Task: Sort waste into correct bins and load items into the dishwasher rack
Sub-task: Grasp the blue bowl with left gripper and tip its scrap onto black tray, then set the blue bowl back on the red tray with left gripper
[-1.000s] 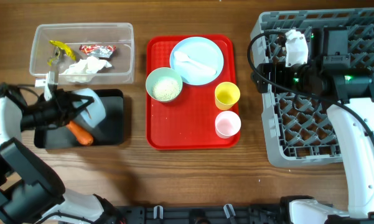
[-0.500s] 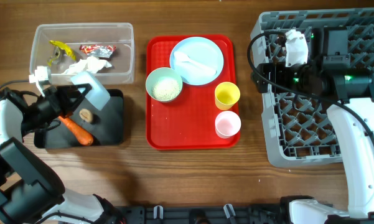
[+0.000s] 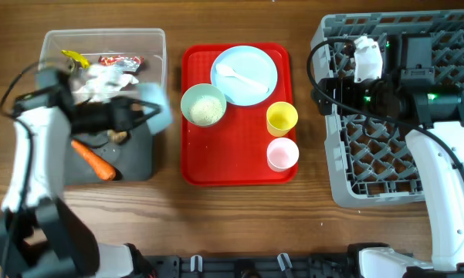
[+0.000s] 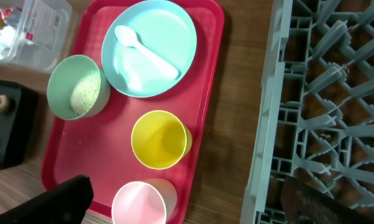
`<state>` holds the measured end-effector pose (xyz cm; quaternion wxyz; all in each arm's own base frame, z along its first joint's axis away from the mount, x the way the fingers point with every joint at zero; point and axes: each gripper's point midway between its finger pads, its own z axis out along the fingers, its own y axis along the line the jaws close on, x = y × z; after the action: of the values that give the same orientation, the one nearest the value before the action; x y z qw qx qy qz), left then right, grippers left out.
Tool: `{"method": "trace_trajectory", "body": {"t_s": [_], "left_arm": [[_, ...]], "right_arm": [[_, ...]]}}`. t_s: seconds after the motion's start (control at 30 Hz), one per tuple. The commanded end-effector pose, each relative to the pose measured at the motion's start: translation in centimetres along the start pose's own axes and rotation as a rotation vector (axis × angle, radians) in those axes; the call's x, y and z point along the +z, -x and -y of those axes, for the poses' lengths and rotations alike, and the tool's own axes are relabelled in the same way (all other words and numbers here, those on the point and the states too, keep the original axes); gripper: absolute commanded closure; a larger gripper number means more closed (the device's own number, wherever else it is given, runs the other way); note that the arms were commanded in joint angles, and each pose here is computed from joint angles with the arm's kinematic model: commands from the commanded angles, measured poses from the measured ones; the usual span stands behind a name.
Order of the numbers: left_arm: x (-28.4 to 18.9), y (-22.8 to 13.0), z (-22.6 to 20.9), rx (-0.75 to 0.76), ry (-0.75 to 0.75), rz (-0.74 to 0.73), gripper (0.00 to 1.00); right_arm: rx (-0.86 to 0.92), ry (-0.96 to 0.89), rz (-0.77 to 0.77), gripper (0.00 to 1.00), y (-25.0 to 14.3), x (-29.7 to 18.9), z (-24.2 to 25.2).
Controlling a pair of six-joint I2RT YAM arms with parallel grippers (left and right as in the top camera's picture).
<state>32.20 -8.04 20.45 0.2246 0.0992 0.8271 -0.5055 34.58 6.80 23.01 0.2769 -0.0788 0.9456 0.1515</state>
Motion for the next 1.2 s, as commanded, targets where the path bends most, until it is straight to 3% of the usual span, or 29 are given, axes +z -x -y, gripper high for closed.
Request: {"method": "trace_trajectory", "body": {"t_s": [0.0,0.23,0.43,0.73,0.93,1.07,1.17], "left_arm": [[3.2,-1.0,-1.0,-0.052,0.388,-0.135,0.96],[11.4,-6.5,-0.5,0.129,0.830,-0.335,0.96],[16.5,-11.7,-2.2,0.294,0.945,-0.527,0.96],[18.8,-15.5,-5.8,0.269,0.995,-0.663,0.95],[17.7,-15.9,-5.3,0.254,1.016,-0.711,0.63],[16.5,-14.3,-3.0,0.245,1.039,-0.746,0.56],[17.0,-11.3,-0.4,0.271,1.020,-0.687,0.51]], "right_arm": [[0.009,-0.004,0.011,0.00,0.5,-0.1,0.0],[0.008,-0.004,0.013,0.00,0.6,-0.1,0.0],[0.008,-0.004,0.014,0.00,0.6,-0.1,0.0],[0.008,-0.004,0.009,0.00,0.5,-0.1,0.0],[0.008,-0.004,0.010,0.00,0.5,-0.1,0.0],[0.006,-0.004,0.017,0.00,0.7,-0.1,0.0],[0.006,-0.004,0.016,0.00,0.7,-0.1,0.0]]}}
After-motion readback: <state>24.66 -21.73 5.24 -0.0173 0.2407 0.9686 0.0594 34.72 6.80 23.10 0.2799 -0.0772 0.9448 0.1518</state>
